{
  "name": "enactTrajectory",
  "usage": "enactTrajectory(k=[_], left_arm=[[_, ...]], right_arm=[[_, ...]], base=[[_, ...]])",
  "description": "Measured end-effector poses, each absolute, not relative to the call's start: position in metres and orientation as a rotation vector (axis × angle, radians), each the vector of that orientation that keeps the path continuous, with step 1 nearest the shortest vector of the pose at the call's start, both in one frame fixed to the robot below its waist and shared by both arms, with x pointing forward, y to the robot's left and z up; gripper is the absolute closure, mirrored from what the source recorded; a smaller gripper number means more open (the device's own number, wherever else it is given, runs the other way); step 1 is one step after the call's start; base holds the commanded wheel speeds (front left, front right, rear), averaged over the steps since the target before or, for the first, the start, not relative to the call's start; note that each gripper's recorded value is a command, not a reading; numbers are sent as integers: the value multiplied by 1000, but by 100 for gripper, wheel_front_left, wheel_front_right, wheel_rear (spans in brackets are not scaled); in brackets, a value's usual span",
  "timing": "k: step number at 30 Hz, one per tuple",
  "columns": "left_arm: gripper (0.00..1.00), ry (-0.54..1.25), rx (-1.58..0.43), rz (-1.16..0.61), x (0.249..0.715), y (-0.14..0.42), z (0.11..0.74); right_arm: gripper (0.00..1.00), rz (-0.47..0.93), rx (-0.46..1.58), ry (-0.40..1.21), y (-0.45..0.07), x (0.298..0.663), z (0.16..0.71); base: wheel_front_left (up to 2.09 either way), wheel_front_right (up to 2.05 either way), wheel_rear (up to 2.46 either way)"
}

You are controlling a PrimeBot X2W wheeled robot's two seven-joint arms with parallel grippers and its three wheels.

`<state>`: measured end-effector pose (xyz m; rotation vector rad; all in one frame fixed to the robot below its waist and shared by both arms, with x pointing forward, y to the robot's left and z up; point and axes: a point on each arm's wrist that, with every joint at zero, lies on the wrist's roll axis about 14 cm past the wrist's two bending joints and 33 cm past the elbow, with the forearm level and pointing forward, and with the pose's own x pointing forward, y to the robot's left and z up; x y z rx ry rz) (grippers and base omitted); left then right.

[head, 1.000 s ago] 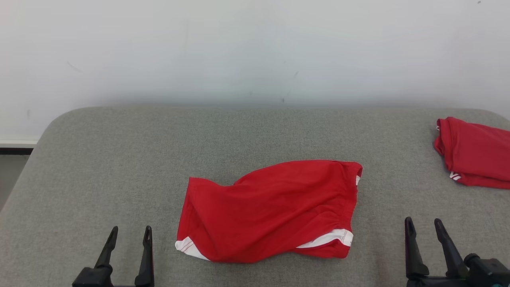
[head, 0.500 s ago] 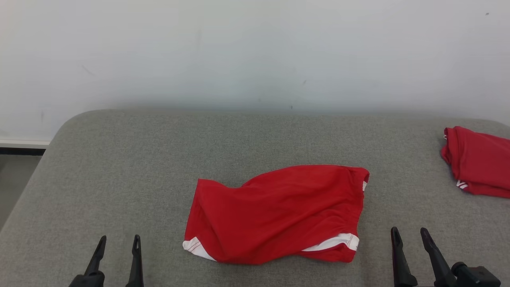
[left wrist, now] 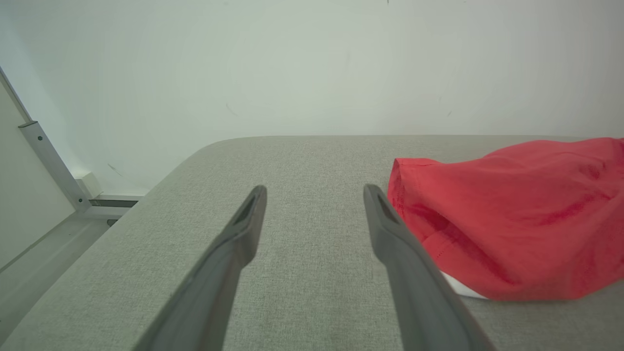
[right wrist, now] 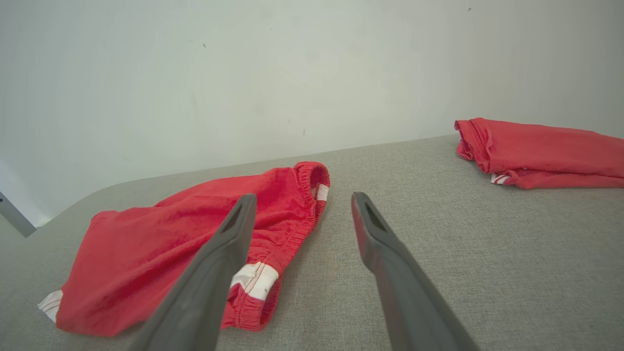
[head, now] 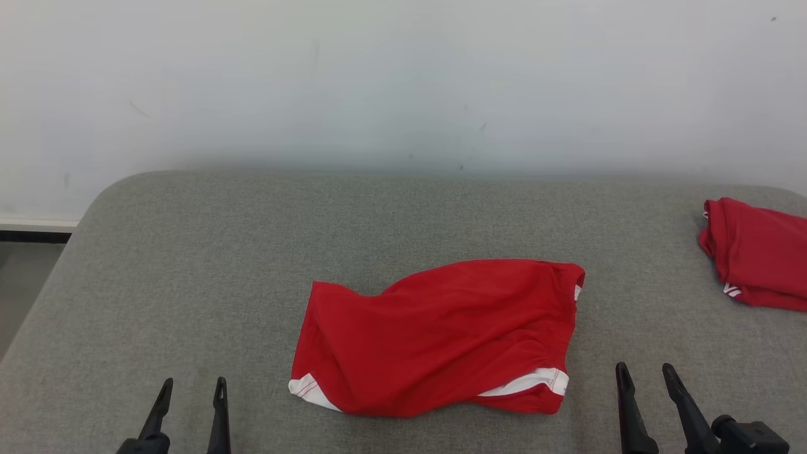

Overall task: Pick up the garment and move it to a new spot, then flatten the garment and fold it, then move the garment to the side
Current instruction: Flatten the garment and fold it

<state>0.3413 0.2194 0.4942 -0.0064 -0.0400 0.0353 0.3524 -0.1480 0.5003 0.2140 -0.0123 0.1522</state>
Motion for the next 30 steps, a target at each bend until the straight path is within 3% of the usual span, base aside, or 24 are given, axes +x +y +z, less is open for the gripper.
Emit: enactTrajectory(k=[14,30], left_arm=[[0,-39,6,-87,366,194,499],[0,258,58,-342,381,141,419]], right_arm=[[0,219,179,112,-133,354,471],[0,311,169,239,-107,375,431]], base=[[0,0,0],[0,0,0]])
